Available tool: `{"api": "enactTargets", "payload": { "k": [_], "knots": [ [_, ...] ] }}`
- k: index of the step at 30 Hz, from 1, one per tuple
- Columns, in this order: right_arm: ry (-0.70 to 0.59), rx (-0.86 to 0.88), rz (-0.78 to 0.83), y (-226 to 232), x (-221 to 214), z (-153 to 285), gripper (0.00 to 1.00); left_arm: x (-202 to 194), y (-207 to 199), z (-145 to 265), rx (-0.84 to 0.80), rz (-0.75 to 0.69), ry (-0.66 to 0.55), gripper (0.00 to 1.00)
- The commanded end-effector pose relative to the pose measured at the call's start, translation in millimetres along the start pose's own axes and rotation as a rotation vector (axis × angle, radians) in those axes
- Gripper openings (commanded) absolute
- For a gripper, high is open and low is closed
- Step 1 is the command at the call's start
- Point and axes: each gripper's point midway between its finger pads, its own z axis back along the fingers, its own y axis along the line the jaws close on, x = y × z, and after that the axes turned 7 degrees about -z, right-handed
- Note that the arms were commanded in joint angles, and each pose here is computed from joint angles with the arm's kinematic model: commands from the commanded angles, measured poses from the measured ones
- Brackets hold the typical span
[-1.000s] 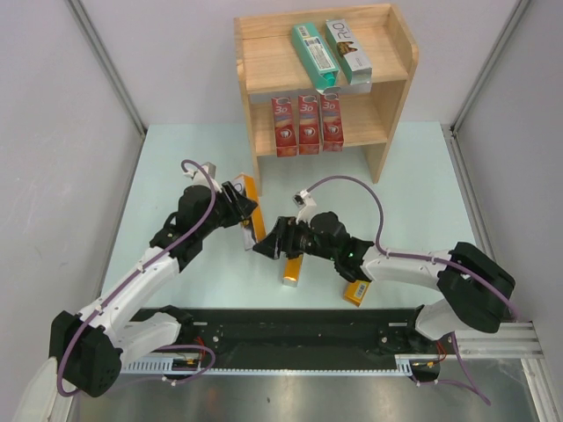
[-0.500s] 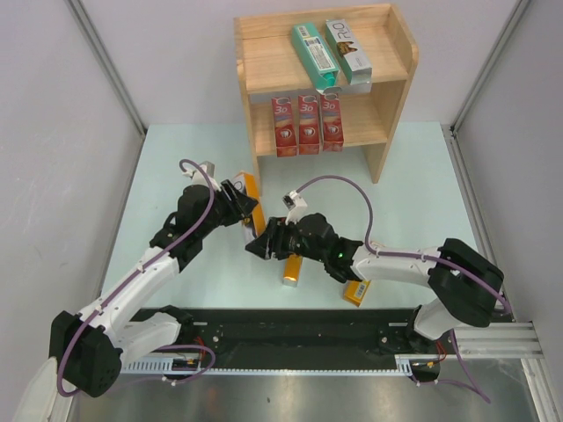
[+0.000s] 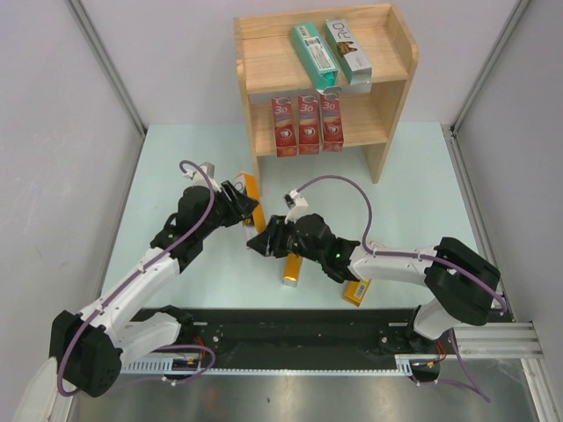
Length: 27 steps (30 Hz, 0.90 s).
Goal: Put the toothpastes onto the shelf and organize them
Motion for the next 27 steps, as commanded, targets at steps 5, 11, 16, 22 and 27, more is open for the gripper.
{"api": "enactTargets", "payload": {
  "k": [5, 11, 16, 22, 27],
  "knots": [
    [-0.079, 0.020, 0.010, 17.3, 20.0, -2.6, 0.32, 26.5, -15.6, 13.1, -0.052, -0.002, -0.096, 0.65],
    [-0.083, 0.013, 0.028, 18.1, 25.4, 3.5, 0.29, 34.2, -15.3, 21.6, -0.036, -0.030, -0.119, 0.98],
    [-0.096, 0.001, 0.041, 17.4, 38.5, 13.2, 0.28, 53.1, -12.9, 36.4, 0.011, -0.085, -0.177, 1.00],
    [-0.112, -0.004, 0.068, 19.0, 56.0, 29.3, 0.28, 79.4, 6.8, 68.2, 0.142, -0.148, -0.298, 1.00],
    [-0.124, 0.009, 0.110, 25.0, 69.9, 45.5, 0.28, 83.0, 42.4, 85.2, 0.342, -0.174, -0.313, 1.00]
  ]
}}
